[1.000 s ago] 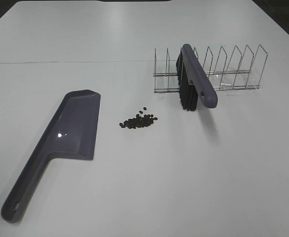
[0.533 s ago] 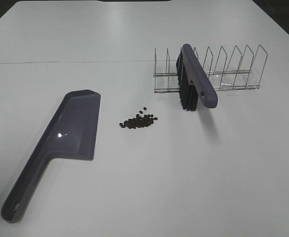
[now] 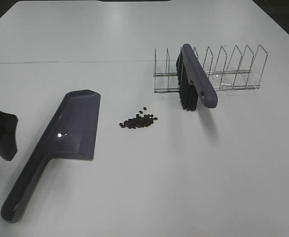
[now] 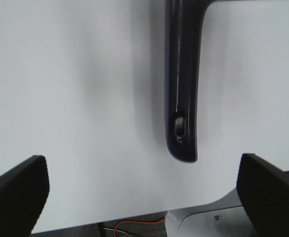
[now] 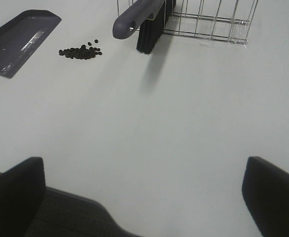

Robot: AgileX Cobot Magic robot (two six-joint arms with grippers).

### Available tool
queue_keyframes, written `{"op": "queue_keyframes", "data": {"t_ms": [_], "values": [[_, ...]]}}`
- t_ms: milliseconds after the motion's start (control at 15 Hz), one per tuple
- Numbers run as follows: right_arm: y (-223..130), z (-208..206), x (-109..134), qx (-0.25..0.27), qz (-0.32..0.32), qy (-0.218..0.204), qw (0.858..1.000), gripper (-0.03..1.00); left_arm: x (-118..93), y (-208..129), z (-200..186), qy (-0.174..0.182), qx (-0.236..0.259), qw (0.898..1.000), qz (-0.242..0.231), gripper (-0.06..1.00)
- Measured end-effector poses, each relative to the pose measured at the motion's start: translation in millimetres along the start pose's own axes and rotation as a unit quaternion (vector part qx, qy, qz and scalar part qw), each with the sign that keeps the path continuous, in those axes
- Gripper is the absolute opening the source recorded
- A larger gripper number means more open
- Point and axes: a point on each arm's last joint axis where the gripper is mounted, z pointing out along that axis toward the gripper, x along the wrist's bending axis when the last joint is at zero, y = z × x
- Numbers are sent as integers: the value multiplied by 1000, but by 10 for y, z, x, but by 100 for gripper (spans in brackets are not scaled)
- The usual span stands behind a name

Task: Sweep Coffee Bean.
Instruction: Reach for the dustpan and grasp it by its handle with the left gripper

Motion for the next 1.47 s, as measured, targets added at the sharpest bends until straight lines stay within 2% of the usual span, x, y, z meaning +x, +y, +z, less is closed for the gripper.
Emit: {"op": "queue_keyframes", "data": {"t_ms": [267, 400, 733, 1200, 1400, 1467], "values": [[0, 0, 0, 0, 0, 0, 1000, 98, -70, 248, 440, 10, 33, 999, -14, 84], [0, 0, 0, 0, 0, 0, 1000, 98, -94, 306, 656, 8, 45, 999, -2, 83], [0, 0, 0, 0, 0, 0, 1000, 98, -123, 441, 1006, 0, 32, 999, 3, 79], [0, 0, 0, 0, 0, 0, 1000, 98, -135, 520, 1169, -3, 10, 1000, -2, 70], [0, 0, 0, 0, 0, 0, 1000, 98, -142, 527, 1183, -6, 11, 1000, -6, 62], [0, 0, 0, 0, 0, 0, 1000, 98, -144, 529, 1183, -7, 9, 1000, -8, 55]]}}
